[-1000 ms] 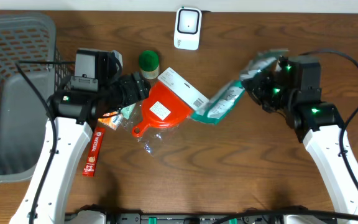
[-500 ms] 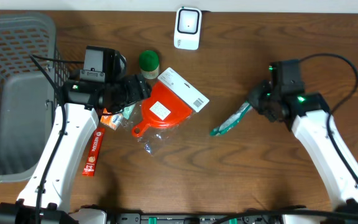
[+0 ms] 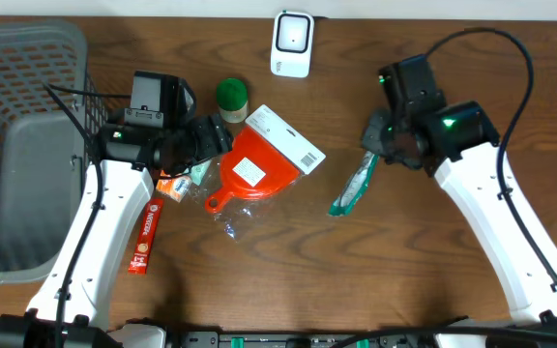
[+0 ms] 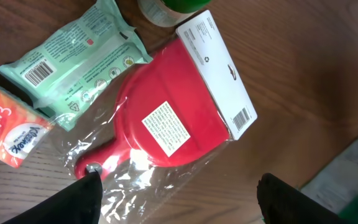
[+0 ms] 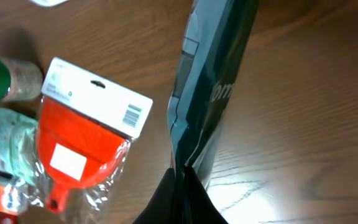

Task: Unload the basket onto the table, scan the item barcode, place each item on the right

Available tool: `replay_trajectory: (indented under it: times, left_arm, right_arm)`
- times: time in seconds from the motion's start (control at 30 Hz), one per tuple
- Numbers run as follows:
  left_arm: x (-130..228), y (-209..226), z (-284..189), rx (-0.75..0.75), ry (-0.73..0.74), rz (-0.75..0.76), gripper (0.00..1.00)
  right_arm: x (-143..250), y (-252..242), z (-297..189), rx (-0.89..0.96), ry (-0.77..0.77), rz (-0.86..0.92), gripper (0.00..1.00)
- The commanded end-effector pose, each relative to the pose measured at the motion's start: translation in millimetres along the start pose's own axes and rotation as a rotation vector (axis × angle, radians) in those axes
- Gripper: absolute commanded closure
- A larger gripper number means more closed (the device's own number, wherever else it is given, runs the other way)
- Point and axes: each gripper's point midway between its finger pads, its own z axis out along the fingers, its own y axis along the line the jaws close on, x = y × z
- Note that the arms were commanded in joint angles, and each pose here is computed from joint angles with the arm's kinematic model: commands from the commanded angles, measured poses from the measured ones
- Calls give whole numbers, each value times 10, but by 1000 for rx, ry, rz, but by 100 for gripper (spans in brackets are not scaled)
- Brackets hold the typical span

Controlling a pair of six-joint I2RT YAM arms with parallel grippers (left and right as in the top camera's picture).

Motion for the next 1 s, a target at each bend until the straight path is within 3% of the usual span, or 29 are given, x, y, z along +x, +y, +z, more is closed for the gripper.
replay_trajectory:
  times: [0.0,0.43,0.77,0.97]
  left_arm:
    - [10,43,12,-17,2,14,20]
    - [51,63,11,-25,18,8,20]
    - [56,65,11,-26,20,7,20]
    - [57,67,11,-26,20,14,20]
  right_arm:
    - [-78,64,-131,26,-78,-70,98]
    - [28,-587,-155,231,45,265,98]
    - [477,-901,-31,441,293,184,99]
    - [500,-774,-78,442,260,151,99]
